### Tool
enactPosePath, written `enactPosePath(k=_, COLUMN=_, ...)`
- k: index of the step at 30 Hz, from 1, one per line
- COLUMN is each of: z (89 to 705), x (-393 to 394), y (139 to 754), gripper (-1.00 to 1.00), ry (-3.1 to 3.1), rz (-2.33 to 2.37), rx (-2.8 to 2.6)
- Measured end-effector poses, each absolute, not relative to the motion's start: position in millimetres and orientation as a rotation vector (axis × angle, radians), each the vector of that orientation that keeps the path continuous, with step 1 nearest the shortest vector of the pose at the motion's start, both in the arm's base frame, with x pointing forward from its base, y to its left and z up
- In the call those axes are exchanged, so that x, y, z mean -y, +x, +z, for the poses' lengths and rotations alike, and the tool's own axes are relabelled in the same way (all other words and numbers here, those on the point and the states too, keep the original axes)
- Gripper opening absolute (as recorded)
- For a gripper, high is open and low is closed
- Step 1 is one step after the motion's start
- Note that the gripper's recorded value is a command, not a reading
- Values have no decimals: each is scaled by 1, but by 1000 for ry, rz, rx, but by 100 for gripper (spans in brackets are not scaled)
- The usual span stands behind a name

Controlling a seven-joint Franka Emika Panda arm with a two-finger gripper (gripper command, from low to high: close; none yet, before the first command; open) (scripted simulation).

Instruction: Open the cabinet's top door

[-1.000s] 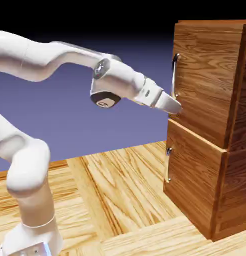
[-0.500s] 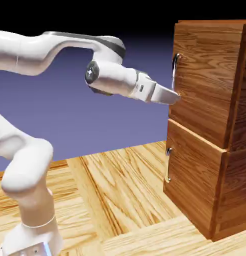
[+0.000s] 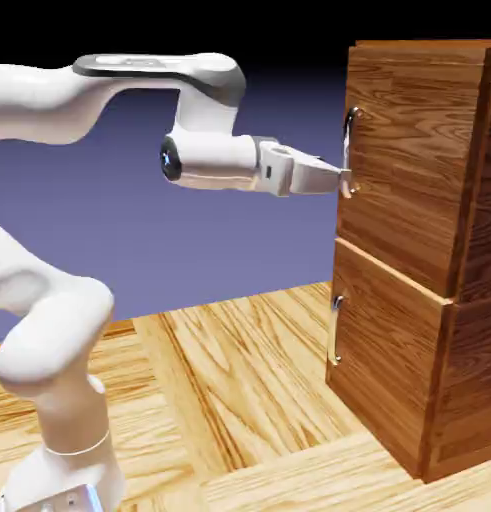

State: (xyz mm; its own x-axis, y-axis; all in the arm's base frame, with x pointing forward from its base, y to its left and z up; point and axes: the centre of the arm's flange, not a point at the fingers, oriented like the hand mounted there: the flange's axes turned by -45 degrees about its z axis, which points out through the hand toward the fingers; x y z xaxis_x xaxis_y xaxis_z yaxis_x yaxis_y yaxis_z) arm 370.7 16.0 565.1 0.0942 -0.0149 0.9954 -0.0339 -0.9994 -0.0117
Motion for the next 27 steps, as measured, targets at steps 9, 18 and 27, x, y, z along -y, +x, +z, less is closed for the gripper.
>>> enactPosePath(k=9, z=564, x=-52, y=379, gripper=0, ry=2190, rz=2190, rx=68)
enactPosePath(k=18, z=564, x=-47, y=425, gripper=-100, ry=2198, rz=2198, rx=51)
enactPosePath(k=27, z=564, x=-20, y=383, gripper=-100, ry=2281, rz=2282, rx=-143)
